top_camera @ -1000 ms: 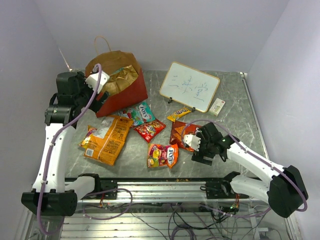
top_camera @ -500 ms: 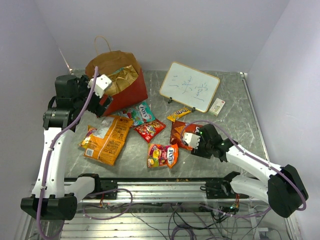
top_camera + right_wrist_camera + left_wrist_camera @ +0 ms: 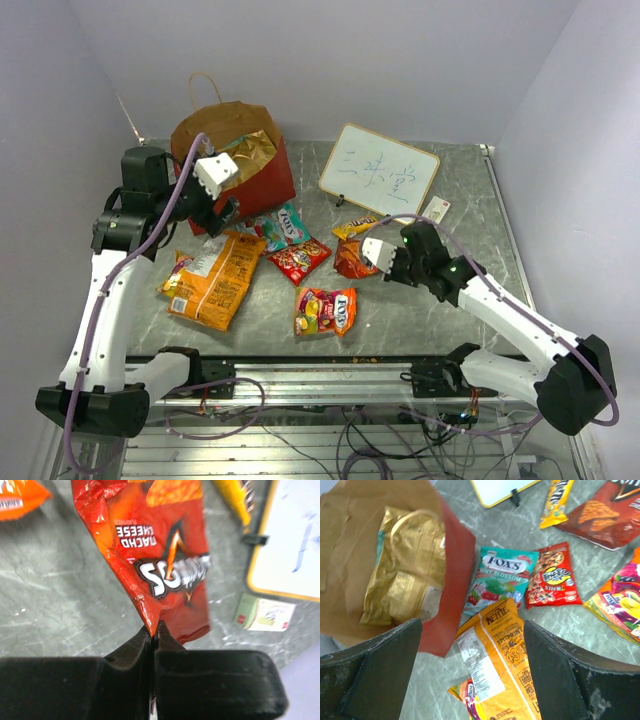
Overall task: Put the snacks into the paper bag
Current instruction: Pick up the snack from the center of the board, then place the snack in the paper bag.
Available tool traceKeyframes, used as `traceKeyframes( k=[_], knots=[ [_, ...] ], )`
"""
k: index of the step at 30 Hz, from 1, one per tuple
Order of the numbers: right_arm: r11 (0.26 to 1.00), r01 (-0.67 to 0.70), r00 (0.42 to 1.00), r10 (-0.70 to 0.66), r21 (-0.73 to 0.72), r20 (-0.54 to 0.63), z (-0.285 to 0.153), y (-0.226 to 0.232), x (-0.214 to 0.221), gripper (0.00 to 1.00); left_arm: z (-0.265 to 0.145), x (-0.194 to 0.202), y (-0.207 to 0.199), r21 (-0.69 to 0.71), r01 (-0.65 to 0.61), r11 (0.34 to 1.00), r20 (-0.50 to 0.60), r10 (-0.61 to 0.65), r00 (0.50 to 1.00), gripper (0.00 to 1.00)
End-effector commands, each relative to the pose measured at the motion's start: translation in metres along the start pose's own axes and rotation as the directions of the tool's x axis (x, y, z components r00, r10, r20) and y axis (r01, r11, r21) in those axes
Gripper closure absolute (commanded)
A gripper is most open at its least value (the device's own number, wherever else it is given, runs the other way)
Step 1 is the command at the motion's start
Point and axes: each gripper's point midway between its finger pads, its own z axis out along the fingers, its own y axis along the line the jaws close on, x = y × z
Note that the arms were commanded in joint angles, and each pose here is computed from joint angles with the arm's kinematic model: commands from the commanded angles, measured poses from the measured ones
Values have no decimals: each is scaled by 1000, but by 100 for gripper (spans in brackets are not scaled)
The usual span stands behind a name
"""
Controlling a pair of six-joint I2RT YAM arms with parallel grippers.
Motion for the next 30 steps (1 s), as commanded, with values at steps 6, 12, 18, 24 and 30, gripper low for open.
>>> traceKeyframes(
  k=[6, 12, 18, 24, 30],
  knots=[
    [997, -40, 985, 49, -59, 165, -39, -48, -81, 100, 14, -39, -37, 191, -95, 977, 88, 80, 993, 9],
    [980, -79, 969, 119, -184, 217, -49, -60, -124, 100, 25, -55, -56, 279, -96, 956, 119, 64, 991, 10],
    [946, -185, 946, 246, -268, 214, -44, -69, -152, 100, 36, -64, -75, 338, 11, 941, 154, -67, 986, 11],
    [902, -299, 917, 362, -312, 166, -36, -80, -170, 100, 52, -75, -83, 346, 143, 927, 149, -205, 967, 11],
    [851, -411, 878, 466, -328, 108, -26, -87, -179, 100, 69, -70, -91, 328, 275, 904, 106, -324, 940, 10]
  ],
)
